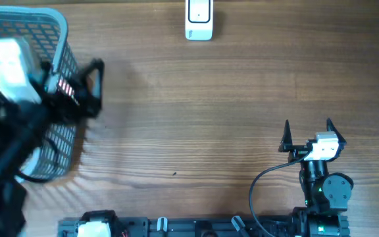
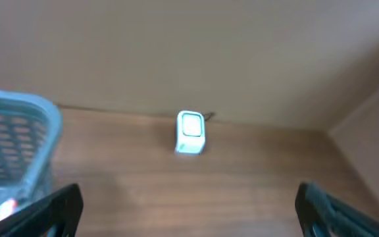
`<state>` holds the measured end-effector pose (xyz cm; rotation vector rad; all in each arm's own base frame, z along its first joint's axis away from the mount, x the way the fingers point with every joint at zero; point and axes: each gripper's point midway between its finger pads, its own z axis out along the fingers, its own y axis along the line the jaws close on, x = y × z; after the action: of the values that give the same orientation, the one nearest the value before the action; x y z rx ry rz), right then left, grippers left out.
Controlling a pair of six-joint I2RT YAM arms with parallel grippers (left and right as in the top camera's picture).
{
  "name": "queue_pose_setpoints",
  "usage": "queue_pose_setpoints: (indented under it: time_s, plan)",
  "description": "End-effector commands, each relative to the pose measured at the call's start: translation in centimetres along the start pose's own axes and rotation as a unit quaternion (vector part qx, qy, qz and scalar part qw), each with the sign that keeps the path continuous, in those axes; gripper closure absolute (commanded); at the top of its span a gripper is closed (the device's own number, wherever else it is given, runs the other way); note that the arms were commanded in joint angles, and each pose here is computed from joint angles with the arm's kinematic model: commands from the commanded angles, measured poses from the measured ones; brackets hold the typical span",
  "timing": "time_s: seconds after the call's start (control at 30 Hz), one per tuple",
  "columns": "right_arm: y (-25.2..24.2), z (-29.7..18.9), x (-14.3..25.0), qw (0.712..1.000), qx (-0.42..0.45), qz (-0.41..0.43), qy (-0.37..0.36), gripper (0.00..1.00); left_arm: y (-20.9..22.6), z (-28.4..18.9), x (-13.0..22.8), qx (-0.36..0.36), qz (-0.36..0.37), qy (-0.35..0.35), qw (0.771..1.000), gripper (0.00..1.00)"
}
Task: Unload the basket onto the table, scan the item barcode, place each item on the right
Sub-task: 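Move the left gripper up over the grey basket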
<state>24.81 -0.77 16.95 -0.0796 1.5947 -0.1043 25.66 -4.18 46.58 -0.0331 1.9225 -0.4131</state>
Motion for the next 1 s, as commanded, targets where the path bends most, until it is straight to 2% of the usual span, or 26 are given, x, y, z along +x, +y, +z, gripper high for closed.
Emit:
queue_pose_setpoints:
  time_s: [0.0, 0.1, 0.23, 0.3, 0.47, 0.7, 0.97]
  plan:
    - [0.2, 0.0, 0.0, 1.000, -0.006, -0.005, -0.001, 0.00, 3.0, 2.4, -3.1, -0.054, 0.026, 0.042, 0.997, 0.00]
    - [0.2, 0.0, 0.0, 1.000, -0.006, -0.005, -0.001, 0.00, 6.6, 3.8, -3.2, -0.108, 0.005, 0.092, 0.990, 0.00]
    - [0.2, 0.0, 0.0, 1.000, -0.006, -0.005, -0.001, 0.00, 11.9, 4.9, -0.5, -0.160, -0.022, 0.174, 0.971, 0.00]
    - [0.2, 0.0, 0.0, 1.000, -0.006, -0.005, -0.001, 0.00, 13.9, 4.7, 0.1, -0.189, -0.041, 0.188, 0.963, 0.00]
    - [0.2, 0.0, 0.0, 1.000, -0.006, -0.005, -0.001, 0.00, 20.0, 1.2, -0.2, -0.310, -0.159, 0.146, 0.926, 0.00]
    - [0.2, 0.0, 0.0, 1.000, -0.006, -0.005, -0.001, 0.00, 24.6, -1.8, 0.0, -0.382, -0.290, 0.090, 0.873, 0.00]
    - [0.2, 0.0, 0.0, 1.000, -0.006, -0.005, -0.001, 0.00, 29.4, 1.0, 1.3, -0.411, -0.320, 0.110, 0.846, 0.00]
